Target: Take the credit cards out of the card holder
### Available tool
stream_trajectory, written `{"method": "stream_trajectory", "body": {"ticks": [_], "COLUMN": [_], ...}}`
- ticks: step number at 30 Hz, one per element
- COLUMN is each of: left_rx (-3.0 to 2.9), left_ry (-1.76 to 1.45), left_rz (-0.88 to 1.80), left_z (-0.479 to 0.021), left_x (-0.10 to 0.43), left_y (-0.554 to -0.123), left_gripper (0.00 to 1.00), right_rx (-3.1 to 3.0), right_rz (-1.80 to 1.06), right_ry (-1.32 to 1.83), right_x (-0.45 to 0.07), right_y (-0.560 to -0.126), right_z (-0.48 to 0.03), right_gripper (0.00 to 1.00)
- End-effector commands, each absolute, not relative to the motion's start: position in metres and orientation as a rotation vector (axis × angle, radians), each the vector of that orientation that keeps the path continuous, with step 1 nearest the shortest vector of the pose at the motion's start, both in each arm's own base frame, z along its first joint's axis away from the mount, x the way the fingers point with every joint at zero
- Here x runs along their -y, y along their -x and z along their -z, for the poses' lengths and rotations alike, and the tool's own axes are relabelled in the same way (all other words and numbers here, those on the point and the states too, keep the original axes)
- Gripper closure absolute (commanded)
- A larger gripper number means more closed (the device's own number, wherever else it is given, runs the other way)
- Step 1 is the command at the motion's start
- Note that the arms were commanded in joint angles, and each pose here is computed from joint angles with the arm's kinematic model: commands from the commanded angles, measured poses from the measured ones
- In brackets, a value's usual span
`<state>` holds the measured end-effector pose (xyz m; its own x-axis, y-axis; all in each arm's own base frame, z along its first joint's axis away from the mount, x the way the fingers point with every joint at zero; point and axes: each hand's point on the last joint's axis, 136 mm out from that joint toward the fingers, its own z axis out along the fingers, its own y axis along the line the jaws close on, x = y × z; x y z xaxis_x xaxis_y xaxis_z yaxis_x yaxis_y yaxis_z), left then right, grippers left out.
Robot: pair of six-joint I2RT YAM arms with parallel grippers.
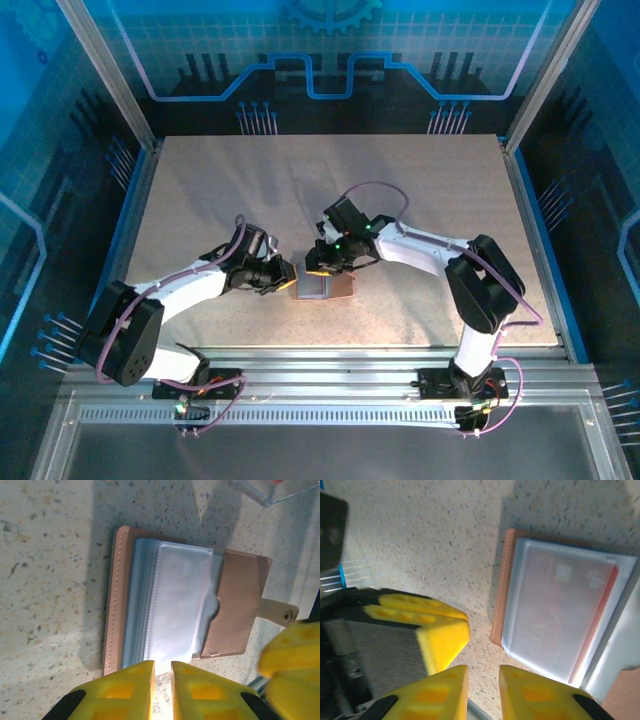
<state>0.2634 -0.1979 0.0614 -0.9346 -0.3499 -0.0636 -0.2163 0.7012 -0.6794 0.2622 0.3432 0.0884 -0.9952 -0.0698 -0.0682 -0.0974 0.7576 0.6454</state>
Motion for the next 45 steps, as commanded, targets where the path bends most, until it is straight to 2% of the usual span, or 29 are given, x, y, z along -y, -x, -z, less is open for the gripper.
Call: {"method": "stream_trajectory", "body": {"ticks": [1, 17, 45], "left_rx": [-2.690, -2.718, -2.761], "left_ry": [0.498, 0.510, 0.535], "left_rz": [1.043, 1.042, 1.020], "left_z": [-0.064, -0.074, -0.054], "left_x": [0.194, 0.206, 0.204], "left_y": [-0.269, -0.290, -0.278], "left_gripper": [0.83, 0.82, 0.82], "right_rx": [-2.970, -2.971, -3.007], "right_rz": [-1.061, -0.987, -0.889], "right_ry": [0.088, 0.084, -0.016], "right_x": [-0.344, -0.355, -0.337], "right_y": [-0.251, -0.249, -0.259], "right_z": [-0.062, -0.055, -0.036], "right_gripper": [0.77, 0.76, 0.76]}}
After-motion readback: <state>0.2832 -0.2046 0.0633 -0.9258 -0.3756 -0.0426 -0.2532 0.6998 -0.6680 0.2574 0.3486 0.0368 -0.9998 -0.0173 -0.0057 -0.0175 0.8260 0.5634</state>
